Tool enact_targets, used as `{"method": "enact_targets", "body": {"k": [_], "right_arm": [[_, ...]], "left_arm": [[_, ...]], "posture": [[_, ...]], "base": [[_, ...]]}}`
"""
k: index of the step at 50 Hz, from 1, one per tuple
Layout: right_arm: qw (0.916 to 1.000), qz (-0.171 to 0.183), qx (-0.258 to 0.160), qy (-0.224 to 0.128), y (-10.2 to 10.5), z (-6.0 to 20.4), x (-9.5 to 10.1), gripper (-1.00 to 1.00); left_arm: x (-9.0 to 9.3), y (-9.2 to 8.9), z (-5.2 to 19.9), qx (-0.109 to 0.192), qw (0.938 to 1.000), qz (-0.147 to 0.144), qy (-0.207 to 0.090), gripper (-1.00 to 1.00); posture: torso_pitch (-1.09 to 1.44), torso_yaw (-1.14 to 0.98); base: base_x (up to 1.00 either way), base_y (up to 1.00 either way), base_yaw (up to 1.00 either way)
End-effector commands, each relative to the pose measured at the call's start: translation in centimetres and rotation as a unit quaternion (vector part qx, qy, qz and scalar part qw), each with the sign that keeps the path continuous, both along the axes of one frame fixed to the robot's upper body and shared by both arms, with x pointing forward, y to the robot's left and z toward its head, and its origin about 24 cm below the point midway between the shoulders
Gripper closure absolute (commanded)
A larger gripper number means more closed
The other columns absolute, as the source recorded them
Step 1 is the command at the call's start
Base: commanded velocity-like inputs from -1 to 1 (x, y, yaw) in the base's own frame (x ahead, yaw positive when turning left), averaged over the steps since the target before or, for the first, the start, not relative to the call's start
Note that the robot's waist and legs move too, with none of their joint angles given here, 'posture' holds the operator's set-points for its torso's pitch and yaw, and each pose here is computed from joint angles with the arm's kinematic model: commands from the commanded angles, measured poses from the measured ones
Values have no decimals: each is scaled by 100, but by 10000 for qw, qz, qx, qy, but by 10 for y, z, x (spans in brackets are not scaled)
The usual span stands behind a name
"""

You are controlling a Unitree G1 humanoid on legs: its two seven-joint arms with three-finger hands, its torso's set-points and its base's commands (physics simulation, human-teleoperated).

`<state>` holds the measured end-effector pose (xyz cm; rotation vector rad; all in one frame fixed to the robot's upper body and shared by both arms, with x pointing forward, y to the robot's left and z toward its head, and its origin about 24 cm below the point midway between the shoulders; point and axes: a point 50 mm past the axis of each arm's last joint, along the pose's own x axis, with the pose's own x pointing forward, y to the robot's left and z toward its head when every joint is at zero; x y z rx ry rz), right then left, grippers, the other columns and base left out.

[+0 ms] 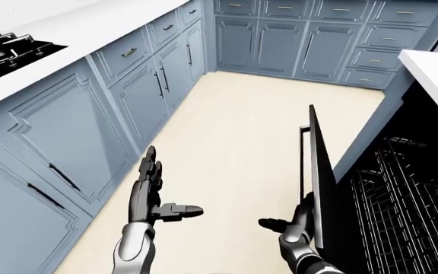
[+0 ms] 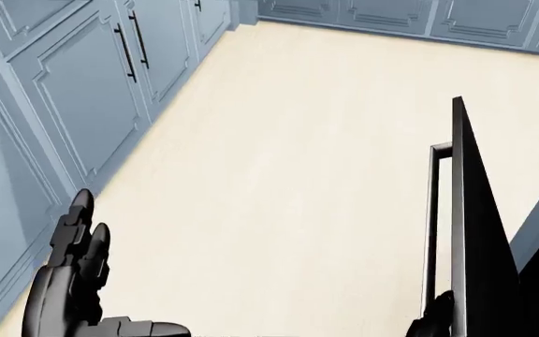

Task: Close the dishwasher door

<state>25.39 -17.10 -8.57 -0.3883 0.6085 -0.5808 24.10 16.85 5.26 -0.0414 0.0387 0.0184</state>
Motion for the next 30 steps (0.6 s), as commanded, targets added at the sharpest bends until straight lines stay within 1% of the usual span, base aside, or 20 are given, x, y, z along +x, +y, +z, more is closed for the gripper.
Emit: {"method": "enact_targets", "body": {"k": [1, 5, 13, 19, 30], "right_arm": [[9964, -742, -410, -92, -29, 8, 1, -100], [9960, -782, -415, -118, -30, 8, 1, -100], [9941, -968, -480, -128, -35, 8, -3, -100], [9934, -1026, -488, -152, -37, 8, -3, -100], [9888, -1281, -757, -109, -41, 9, -6, -100]], "left_arm": [[3, -1, 17, 28, 9990, -22, -450, -100], [4, 0, 17, 27, 9990, -20, -448, -100], [3, -1, 17, 35, 9990, -27, -445, -100], [3, -1, 17, 35, 9990, -22, -448, -100], [3, -1, 17, 27, 9990, -22, -450, -100]], "posture": [[0, 0], [0, 0], [0, 0], [0, 0], [0, 0]], "base": [[0, 0, 0], [0, 0, 0], [0, 0, 0], [0, 0, 0], [0, 0, 0]]}}
